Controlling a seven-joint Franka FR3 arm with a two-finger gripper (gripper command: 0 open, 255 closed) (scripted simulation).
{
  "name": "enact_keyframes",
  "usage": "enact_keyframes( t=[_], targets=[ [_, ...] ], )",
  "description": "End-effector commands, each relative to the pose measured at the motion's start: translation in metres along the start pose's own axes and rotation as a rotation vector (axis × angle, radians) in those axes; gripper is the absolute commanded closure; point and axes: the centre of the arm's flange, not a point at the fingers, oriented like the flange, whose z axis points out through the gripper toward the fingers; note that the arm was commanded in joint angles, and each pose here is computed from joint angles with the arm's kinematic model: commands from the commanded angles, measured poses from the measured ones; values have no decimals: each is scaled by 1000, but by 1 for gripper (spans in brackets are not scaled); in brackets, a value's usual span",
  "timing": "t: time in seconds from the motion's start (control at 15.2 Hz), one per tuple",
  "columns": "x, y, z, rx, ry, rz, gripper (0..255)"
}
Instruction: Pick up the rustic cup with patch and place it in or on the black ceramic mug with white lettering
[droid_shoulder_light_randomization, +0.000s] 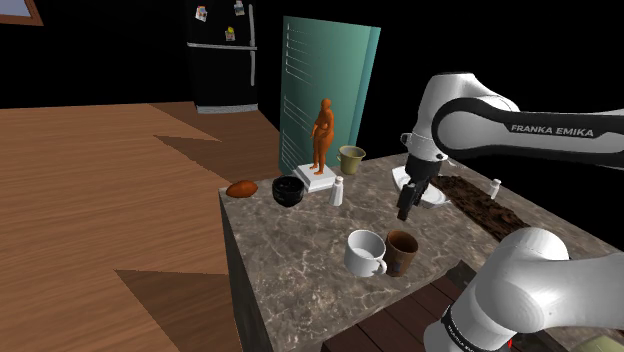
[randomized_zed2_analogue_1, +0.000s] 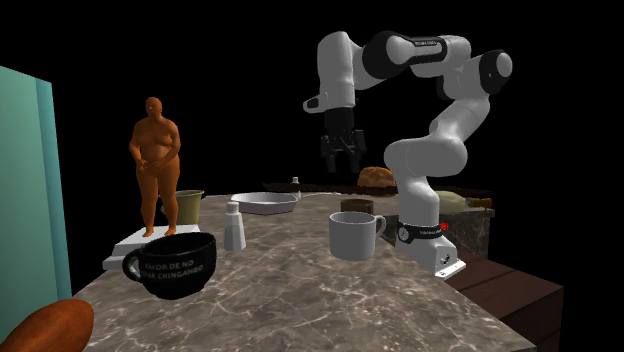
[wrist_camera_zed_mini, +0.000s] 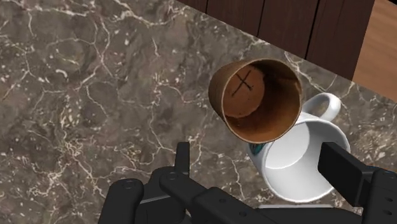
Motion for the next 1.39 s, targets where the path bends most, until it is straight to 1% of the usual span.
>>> enact_keyframes(
  t=[0.0,0.2,0.66,1.19,1.25,1.32],
  targets=[
    [-3,2,29,-11,-9,-4,0],
    [-8,8,64,-25,-22,-8,0],
    [-9,8,101,-25,-22,-8,0],
    [-9,8,104,-25,-22,-8,0],
    [-9,8,104,-25,-22,-8,255],
    [-9,8,104,-25,-22,-8,255]
  ],
)
